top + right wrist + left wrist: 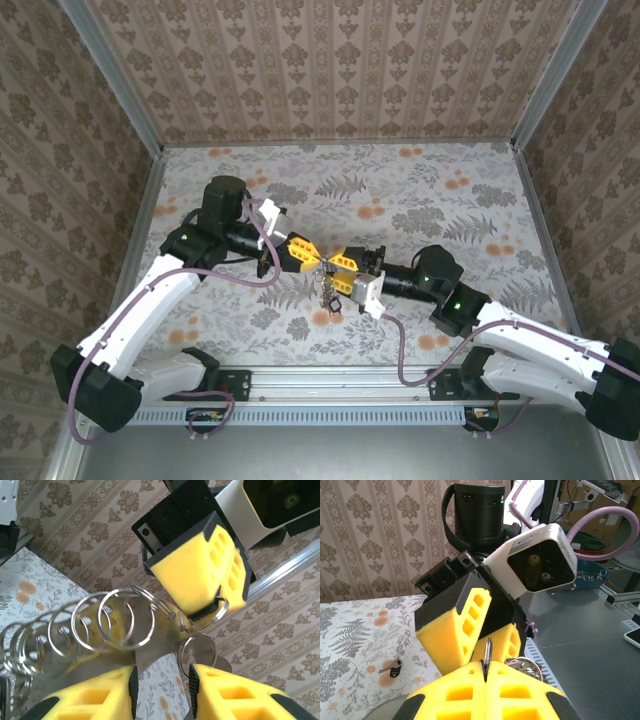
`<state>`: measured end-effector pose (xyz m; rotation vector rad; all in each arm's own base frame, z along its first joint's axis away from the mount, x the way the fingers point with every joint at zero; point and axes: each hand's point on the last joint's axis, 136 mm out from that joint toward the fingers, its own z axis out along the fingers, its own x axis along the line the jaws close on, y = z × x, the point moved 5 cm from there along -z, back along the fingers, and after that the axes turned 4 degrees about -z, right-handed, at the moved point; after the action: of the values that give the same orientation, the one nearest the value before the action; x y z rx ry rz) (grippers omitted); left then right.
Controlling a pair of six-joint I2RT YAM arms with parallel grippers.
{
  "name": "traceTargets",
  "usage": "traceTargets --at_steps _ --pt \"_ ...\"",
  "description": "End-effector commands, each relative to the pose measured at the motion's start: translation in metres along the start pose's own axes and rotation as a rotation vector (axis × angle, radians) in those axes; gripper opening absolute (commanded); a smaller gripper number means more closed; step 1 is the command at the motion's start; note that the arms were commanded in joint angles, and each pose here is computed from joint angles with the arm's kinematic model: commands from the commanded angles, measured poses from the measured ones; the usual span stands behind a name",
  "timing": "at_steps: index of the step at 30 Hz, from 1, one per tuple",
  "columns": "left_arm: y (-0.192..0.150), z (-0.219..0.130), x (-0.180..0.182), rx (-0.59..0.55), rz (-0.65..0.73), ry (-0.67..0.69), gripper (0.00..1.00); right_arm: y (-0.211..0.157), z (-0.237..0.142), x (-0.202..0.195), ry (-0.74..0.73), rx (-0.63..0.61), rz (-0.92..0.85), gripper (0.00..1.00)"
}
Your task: Put the keys on the keyring
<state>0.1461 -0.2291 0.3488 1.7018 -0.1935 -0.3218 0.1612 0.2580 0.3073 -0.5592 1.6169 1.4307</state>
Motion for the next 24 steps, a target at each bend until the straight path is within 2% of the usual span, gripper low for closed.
traceTargets --at_steps 1,16,24 --pt "0.013 -0.003 -0.004 -0.036 0.040 -0.038 0.00 0.007 0.003 -0.014 -0.053 0.000 -0.044 0.36" --pt "0.013 -0.003 -0.006 -0.040 0.047 -0.048 0.00 0.011 0.010 -0.024 -0.121 -0.022 -0.043 0.36" --pt "0.013 -0.003 -0.005 -0.042 0.050 -0.055 0.00 0.013 0.012 -0.030 -0.153 -0.034 -0.040 0.30"
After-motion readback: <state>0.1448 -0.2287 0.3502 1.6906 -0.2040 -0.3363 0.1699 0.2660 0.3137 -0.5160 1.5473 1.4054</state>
